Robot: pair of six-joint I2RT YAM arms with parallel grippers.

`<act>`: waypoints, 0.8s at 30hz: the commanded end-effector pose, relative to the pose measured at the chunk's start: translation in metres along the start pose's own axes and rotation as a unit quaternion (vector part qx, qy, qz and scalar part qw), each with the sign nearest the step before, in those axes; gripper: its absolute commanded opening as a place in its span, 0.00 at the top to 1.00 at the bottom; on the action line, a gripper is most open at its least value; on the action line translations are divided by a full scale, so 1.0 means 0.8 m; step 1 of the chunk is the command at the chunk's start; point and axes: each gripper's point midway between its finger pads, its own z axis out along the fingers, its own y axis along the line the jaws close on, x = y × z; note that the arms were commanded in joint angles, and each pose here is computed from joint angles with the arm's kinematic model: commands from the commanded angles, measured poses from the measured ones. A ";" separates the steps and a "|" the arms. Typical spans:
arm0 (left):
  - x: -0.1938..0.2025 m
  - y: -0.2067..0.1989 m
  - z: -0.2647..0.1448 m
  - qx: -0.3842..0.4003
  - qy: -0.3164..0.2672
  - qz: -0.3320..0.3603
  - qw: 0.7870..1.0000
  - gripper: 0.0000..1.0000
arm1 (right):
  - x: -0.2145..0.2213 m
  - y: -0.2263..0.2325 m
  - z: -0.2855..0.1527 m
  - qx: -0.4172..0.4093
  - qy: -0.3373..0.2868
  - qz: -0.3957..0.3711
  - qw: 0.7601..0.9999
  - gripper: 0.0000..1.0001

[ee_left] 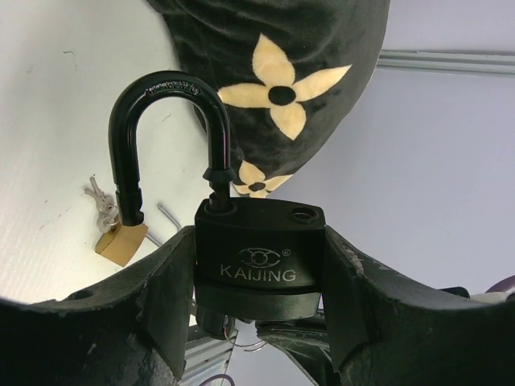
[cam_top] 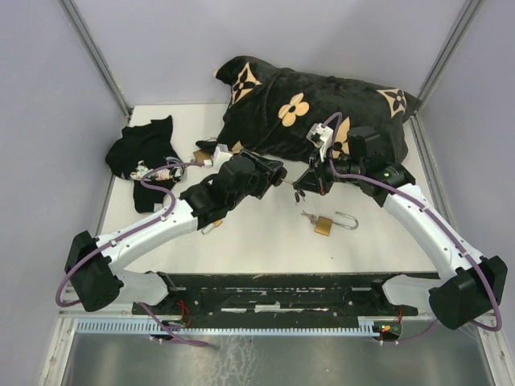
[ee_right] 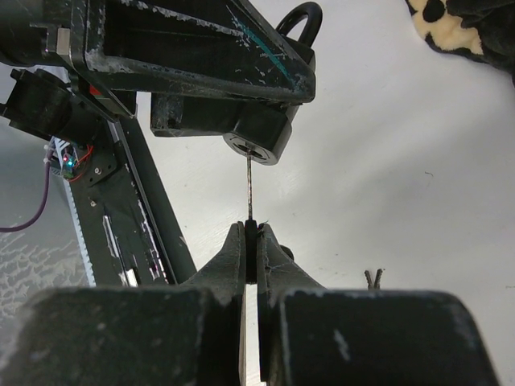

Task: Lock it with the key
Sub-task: Lock the lock.

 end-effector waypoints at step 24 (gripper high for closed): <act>-0.014 -0.067 -0.029 0.080 -0.010 -0.040 0.996 0.97 | 0.005 0.010 0.005 -0.017 0.001 -0.016 1.000 0.98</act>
